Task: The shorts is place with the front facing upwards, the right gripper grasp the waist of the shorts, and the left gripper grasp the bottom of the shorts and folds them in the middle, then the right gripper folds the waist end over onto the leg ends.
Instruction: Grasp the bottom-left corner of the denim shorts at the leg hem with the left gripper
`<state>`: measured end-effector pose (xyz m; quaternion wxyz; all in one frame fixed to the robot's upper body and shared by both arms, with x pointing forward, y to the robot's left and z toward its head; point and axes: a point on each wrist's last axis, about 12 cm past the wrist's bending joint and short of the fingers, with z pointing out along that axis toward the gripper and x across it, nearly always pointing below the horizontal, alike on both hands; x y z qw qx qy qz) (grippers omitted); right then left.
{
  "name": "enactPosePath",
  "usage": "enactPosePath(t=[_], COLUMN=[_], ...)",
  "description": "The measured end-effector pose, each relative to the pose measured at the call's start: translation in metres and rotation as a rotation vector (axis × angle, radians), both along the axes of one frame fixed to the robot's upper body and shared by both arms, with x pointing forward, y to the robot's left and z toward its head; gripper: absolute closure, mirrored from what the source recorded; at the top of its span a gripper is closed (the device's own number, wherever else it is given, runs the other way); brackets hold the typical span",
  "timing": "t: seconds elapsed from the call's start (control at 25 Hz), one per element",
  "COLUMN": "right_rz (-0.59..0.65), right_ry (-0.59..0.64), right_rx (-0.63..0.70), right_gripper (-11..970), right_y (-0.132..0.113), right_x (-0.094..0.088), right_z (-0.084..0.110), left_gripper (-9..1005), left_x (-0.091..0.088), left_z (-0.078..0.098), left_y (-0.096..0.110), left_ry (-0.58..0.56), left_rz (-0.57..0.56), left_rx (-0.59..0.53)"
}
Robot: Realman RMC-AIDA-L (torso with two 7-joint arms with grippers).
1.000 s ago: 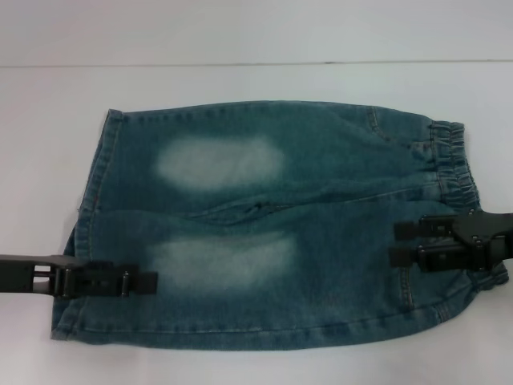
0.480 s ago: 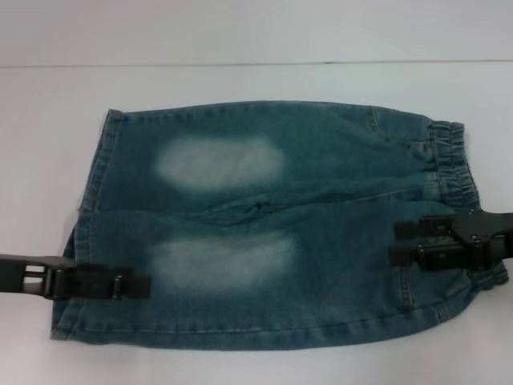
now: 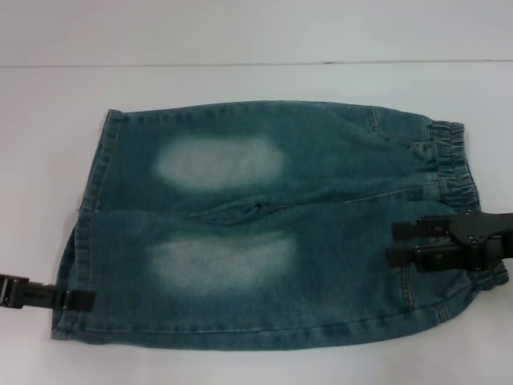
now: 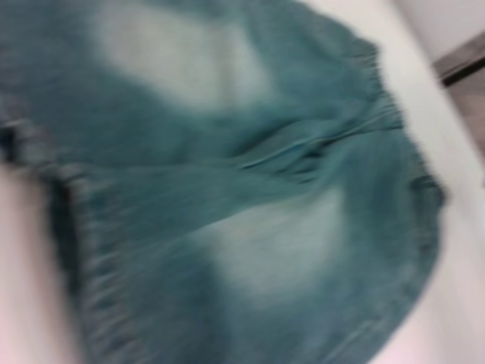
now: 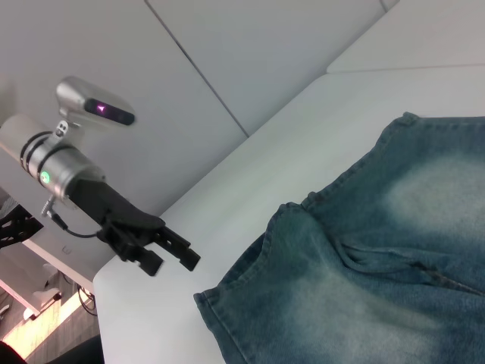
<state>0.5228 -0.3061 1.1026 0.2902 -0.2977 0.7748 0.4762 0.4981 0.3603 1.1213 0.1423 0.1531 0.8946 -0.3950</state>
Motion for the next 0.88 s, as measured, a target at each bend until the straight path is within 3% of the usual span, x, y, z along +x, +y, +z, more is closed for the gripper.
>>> enactPosePath(t=[0.32, 0.88], right_rz=[0.003, 0.004], right_ry=[0.000, 0.004], right_rx=[-0.001, -0.006], right_gripper=[168, 169], right_y=[0.001, 0.002], right_x=[0.001, 0.001], right_z=[0.001, 0.000], left_gripper=[90, 90], left_x=[0.001, 0.003], left_z=[-0.015, -0.032], left_y=[0.010, 0.000], left_ry=[0.048, 0.081], left_rz=[0.049, 0.019], left_rx=[0.142, 0.185])
